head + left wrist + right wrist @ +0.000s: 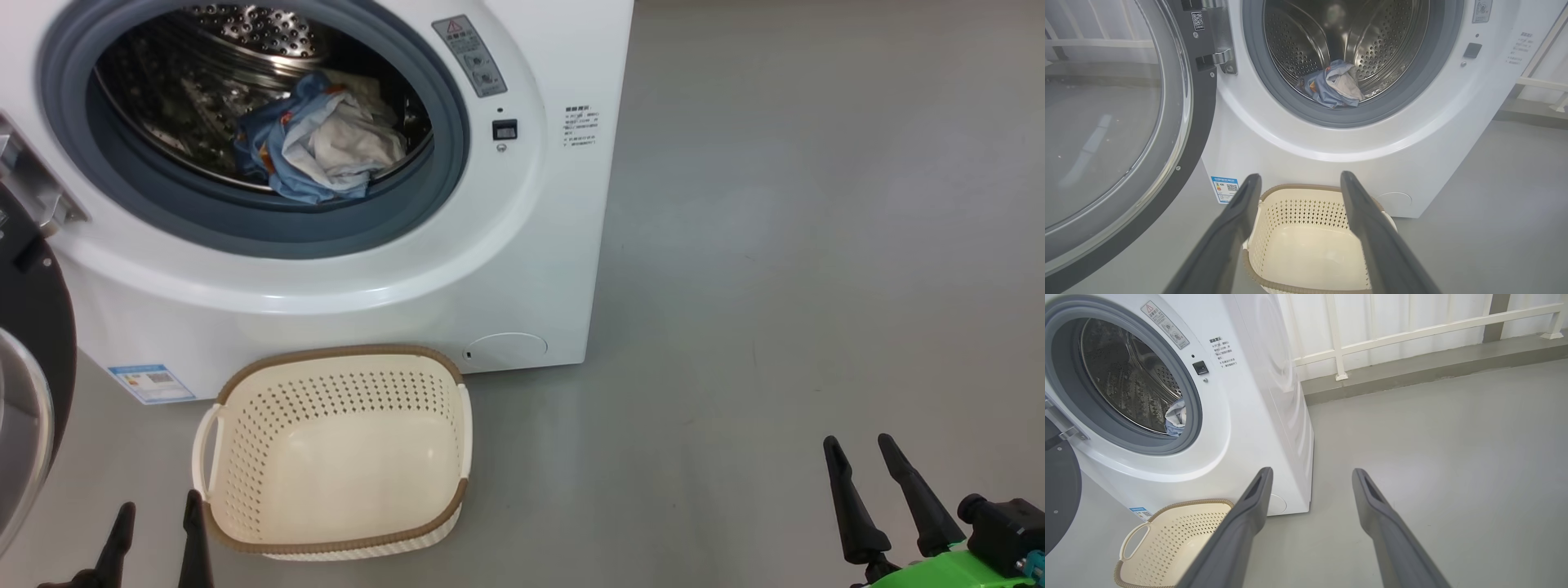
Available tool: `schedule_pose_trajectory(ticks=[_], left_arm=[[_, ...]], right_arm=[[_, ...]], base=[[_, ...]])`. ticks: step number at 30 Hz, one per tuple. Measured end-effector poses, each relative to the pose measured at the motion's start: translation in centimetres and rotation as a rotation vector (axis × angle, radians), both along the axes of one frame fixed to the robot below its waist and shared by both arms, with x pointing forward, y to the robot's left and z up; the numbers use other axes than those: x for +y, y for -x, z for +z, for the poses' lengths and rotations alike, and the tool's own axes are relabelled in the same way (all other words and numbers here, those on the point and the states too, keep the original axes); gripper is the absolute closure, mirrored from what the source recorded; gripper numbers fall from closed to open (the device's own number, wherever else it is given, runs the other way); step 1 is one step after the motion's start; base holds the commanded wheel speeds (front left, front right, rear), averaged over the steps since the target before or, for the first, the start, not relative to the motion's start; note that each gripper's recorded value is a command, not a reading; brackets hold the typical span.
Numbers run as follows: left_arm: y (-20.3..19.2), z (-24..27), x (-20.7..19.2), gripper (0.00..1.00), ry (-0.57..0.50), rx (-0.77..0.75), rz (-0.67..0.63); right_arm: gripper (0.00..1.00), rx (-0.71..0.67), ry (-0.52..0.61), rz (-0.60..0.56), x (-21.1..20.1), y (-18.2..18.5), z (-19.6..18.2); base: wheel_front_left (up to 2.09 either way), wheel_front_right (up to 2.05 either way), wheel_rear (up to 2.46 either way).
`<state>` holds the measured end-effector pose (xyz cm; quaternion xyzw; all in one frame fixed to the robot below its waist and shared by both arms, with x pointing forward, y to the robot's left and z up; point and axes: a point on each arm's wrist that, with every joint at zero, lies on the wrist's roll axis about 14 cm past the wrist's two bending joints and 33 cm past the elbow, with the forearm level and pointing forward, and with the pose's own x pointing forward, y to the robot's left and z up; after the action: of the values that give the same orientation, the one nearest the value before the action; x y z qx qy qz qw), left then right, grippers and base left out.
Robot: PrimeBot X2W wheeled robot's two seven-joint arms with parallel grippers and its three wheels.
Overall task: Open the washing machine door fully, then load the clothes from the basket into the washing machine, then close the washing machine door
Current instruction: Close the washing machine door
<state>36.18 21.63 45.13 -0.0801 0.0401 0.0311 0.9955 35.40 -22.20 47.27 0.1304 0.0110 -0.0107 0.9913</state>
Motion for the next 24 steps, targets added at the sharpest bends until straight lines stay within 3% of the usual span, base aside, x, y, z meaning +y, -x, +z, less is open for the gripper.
schedule_pose_trajectory(ticks=[15,24], left_arm=[[0.5,0.6,0.4,0.0,-0.002,-0.018,0.01],[2.0,1.0,2.5,0.0,0.01,-0.029,0.09]], right_arm=[[0.0,-0.013,0.001,0.022,0.6,-0.4,0.4],[0.0,-0.014,-0.001,0.129,3.9,-1.7,0.3]], base=[[-0.08,0.08,0.0],[0.0,0.0,0.0]])
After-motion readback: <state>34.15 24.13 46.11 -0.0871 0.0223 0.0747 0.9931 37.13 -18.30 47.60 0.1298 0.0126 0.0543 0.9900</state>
